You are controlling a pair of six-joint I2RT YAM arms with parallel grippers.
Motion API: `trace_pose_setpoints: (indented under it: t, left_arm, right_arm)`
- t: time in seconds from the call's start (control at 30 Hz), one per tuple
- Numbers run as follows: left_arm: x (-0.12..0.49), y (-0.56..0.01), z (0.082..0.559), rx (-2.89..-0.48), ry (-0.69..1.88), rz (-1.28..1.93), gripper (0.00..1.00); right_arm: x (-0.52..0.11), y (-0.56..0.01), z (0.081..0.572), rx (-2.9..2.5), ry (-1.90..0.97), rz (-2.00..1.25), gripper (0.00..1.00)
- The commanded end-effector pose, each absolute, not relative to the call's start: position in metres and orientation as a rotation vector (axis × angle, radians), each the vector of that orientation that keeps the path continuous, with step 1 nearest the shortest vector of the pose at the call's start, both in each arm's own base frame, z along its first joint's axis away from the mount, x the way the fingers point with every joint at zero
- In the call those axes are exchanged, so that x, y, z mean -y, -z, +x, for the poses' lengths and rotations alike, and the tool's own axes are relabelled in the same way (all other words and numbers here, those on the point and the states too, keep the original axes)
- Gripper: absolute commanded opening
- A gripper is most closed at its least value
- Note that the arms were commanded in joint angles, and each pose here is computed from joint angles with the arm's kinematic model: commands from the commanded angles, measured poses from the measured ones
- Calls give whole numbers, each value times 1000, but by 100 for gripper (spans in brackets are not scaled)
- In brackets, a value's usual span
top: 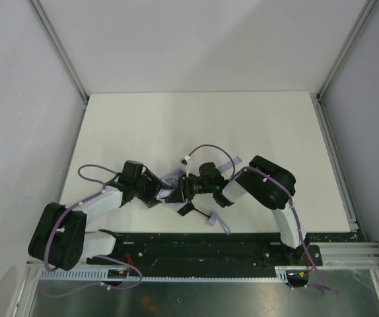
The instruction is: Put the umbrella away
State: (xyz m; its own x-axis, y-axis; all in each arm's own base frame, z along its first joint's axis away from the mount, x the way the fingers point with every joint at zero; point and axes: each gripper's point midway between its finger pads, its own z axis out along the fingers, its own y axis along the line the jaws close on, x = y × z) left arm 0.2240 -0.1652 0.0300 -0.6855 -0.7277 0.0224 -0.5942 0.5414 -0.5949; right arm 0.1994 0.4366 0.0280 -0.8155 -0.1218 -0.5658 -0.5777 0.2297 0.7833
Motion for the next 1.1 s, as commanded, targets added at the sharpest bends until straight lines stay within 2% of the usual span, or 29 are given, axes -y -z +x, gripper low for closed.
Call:
trace_pose_setpoints:
  t: [0.0, 0.07, 0.1, 0.17, 0.23, 0.4, 0.57, 0.7, 0.77, 0.8, 0.83, 0.9, 0.97, 1.03, 1.07]
  left_arm:
    - [144, 7, 224, -2527, 665, -1138, 54]
    - [138, 17, 220, -2537, 615, -1125, 25]
    - [135, 21, 218, -2546, 595, -1118, 15]
    - [133, 29, 211, -2581, 571, -1110, 4]
    - [133, 35, 204, -2611, 567, -1110, 1]
    - [134, 43, 181, -2670, 574, -1166, 0]
    - [136, 44, 167, -2742, 537, -1225, 0]
    - [138, 37, 170, -2753, 527, -1245, 0]
    - [140, 33, 171, -2760, 526, -1248, 0]
    - [140, 32, 172, -2763, 525, -1250, 0]
    - [141, 30, 172, -2765, 528, -1252, 0]
    - [143, 27, 173, -2760, 538, -1248, 0]
    - [143, 22, 178, -2739, 550, -1235, 0]
    - [143, 14, 187, -2705, 566, -1199, 9]
    - [144, 10, 192, -2685, 577, -1181, 21]
  right_arm:
    - [-372, 74, 144, -2702, -1349, -534, 0]
    - [-376, 65, 146, -2658, -1311, -591, 3]
    - [-378, 59, 146, -2634, -1280, -624, 7]
    - [-381, 49, 148, -2589, -1193, -706, 15]
    - [-385, 37, 154, -2535, -1078, -796, 25]
    - [-393, 12, 177, -2363, -726, -1047, 60]
    - [-396, 0, 195, -2241, -385, -1212, 74]
    - [-396, 3, 204, -2155, -113, -1236, 77]
    - [-392, 7, 207, -2117, 5, -1217, 75]
    - [-390, 10, 209, -2112, 44, -1196, 69]
    - [-387, 16, 209, -2121, 71, -1182, 60]
    - [-379, 29, 209, -2158, 105, -1158, 32]
    - [-371, 45, 204, -2217, 107, -1156, 10]
    - [-364, 61, 196, -2294, 54, -1157, 3]
    - [-363, 68, 191, -2334, -3, -1156, 1]
